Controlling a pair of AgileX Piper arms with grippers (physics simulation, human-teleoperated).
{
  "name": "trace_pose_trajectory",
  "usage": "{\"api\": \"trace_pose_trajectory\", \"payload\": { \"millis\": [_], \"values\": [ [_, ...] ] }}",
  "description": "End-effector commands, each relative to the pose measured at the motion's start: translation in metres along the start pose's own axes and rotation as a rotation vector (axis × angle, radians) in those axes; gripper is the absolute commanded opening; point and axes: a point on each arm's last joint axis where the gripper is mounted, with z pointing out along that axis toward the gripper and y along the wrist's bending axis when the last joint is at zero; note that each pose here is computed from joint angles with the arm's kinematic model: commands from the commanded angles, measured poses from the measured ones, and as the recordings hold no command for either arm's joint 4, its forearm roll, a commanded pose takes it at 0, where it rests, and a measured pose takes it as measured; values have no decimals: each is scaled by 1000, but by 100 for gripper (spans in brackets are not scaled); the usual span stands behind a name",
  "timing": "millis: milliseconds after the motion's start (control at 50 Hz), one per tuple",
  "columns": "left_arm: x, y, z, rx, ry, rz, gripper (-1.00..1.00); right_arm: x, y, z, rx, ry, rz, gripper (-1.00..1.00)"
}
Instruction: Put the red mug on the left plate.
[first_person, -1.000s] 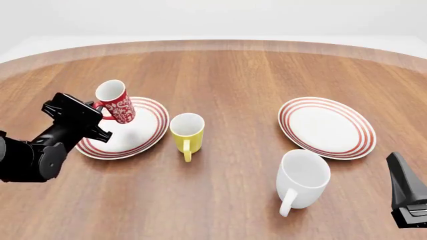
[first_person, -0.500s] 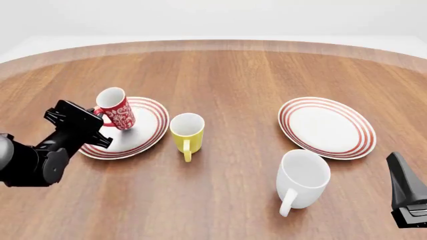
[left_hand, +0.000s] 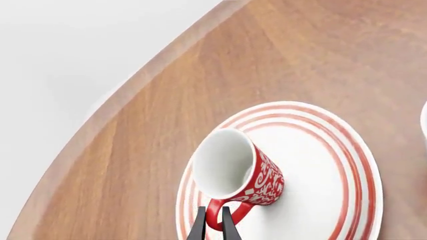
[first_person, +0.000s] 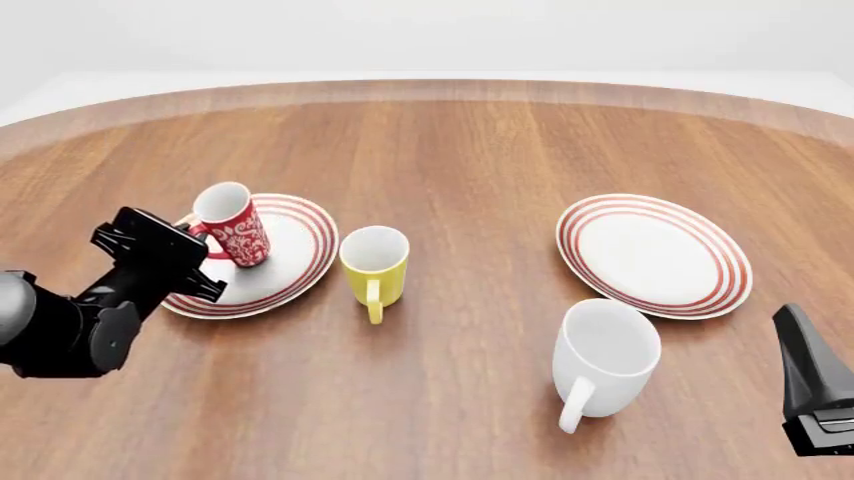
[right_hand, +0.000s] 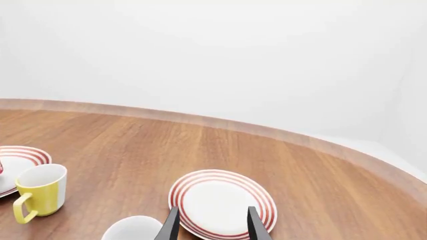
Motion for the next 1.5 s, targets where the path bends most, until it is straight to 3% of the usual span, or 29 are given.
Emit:
{"api": "trace_pose_trajectory", "payload": {
  "millis": [20,260,280,720,1000,1500],
  "values": [
    [1,0,2,-3,-1,7,-100,0,0,0,0,0,0,100],
    [-2,0,4,5,5,-10,-100,0,0,0,0,-3,-2,100],
    [-2,0,4,6,6,-12,100,0,0,0,0,-3,-2,100],
    [-4,2,3,11,13,-24,100,0,0,0,0,-4,-5,100],
    [-1,0,-13,7,12,-38,100,-1,0,0,-1,-5,-7,100],
    [-7,-11,-22,45,-12,-68,100,0,0,0,-3,-5,-7,100]
  ]
}}
